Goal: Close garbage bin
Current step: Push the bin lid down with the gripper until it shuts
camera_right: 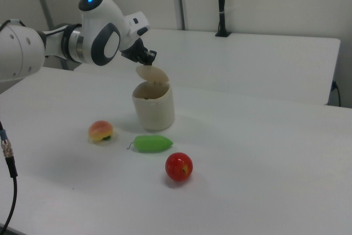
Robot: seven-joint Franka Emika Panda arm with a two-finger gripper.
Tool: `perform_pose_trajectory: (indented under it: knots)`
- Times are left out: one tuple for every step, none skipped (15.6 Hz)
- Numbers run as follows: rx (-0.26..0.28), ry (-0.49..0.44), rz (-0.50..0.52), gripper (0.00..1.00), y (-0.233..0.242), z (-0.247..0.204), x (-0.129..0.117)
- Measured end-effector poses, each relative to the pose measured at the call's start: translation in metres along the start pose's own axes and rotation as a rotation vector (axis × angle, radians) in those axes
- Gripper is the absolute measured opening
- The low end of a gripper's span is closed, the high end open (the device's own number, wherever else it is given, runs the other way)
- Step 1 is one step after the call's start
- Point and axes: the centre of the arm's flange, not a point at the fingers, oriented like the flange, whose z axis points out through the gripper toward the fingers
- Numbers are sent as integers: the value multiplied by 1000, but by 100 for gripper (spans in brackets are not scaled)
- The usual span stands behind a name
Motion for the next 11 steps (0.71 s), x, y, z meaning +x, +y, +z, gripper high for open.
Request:
perform_pose_trajectory:
  knots:
    - [1,-36,0,1,0,-2,-1]
    - [1,-61,0,1,0,-3,-3]
    - [1,-93,1,1,1,-3,-5]
    - [1,-127,2,1,2,-3,-9]
    - [-1,-160,1,1,3,-1,-12]
    - [-5,-184,-3,1,4,0,-15]
    - [-11,-202,-7,1,6,1,-18]
    - [-15,-216,-9,1,7,2,-19]
    - [-18,-224,-9,1,8,3,-21]
    - [-19,-231,-8,1,9,4,-22]
    - [-20,-235,-8,1,10,5,-23]
